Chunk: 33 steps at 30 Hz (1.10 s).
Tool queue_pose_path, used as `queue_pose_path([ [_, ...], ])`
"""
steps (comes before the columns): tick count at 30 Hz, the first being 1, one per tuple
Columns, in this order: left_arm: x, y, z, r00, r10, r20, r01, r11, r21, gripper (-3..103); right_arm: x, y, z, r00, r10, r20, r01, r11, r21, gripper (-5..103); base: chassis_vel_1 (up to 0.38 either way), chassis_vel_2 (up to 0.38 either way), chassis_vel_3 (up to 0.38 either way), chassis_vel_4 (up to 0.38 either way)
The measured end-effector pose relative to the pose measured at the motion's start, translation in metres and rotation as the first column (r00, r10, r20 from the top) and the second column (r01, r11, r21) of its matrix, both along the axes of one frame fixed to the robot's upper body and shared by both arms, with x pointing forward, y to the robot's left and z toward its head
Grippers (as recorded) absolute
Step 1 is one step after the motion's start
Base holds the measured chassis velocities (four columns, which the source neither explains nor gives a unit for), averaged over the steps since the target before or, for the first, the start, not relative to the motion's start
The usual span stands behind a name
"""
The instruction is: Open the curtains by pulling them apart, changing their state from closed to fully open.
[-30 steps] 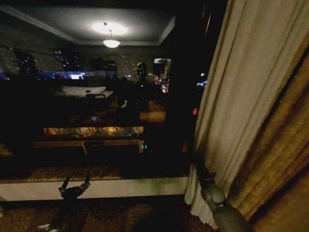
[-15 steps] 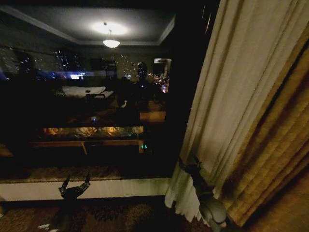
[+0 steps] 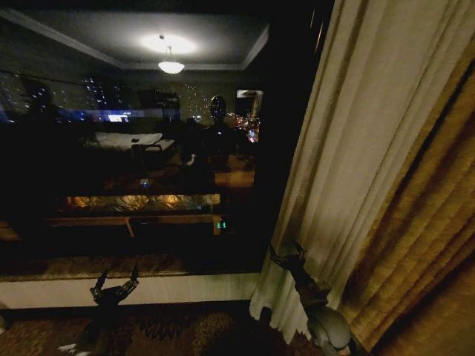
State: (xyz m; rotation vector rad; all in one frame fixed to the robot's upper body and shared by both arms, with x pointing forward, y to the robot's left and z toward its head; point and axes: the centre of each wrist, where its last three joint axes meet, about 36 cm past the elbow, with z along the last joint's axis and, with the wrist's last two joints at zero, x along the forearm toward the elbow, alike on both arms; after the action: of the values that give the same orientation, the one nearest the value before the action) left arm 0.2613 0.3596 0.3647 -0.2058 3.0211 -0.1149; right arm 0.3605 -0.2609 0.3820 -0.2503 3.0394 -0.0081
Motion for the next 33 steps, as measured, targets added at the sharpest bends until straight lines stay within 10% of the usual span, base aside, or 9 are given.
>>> queue_pose_path([
  [33,0.0000,0.0000,0.0000,1.000,0.000,0.000,0.000,1.000,0.000,100,0.0010,-0.0004,0.0000,1.000,-0.002,0.001,0.002,1.000,-0.001,100,0.078,0.061,-0.075,-0.062],
])
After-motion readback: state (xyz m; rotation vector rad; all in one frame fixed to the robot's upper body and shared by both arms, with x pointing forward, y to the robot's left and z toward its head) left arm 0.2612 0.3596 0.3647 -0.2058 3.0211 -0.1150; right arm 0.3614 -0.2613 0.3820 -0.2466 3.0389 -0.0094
